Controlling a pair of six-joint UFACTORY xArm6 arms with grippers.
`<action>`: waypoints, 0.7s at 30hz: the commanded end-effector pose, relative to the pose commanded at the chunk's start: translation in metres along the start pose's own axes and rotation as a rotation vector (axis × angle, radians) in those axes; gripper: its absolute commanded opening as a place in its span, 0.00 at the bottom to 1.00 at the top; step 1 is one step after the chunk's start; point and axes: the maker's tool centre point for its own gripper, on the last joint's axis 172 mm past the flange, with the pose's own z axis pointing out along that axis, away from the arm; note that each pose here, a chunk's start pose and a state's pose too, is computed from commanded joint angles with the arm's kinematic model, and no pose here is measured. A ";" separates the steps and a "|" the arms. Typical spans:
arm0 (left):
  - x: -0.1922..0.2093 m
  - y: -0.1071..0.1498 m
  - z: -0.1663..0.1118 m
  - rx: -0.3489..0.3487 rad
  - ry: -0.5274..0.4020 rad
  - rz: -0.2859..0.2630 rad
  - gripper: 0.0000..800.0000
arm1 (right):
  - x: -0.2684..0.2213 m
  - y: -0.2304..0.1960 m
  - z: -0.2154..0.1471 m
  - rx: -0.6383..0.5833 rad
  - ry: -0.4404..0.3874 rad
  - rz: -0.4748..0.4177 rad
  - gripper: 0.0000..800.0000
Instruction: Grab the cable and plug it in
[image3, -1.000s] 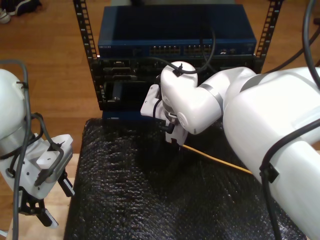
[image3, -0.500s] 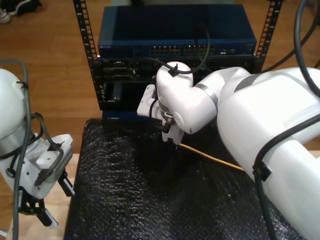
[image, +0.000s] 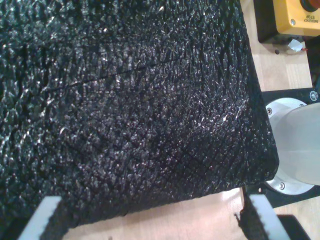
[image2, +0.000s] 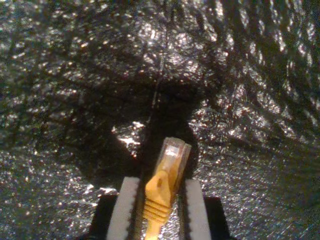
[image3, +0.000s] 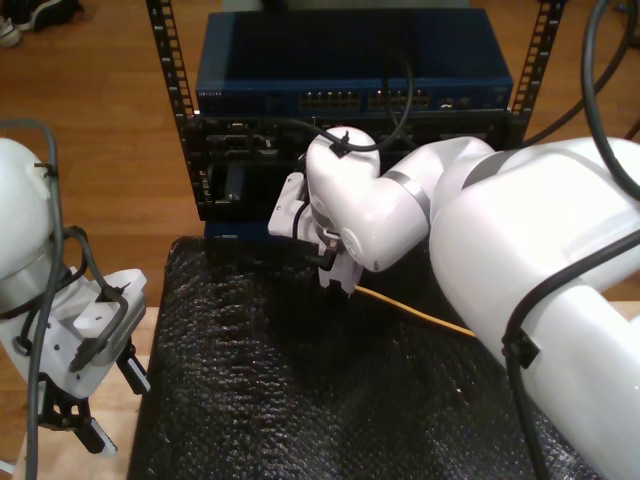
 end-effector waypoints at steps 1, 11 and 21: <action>0.000 0.000 0.000 0.000 0.000 0.000 1.00 | 0.000 -0.001 0.001 0.001 -0.001 0.000 0.24; 0.000 0.000 0.000 0.000 0.000 0.000 1.00 | -0.001 -0.002 -0.001 0.002 -0.002 0.000 0.25; 0.000 0.000 0.000 0.000 0.000 0.000 1.00 | -0.002 -0.002 -0.002 0.002 -0.004 0.000 0.18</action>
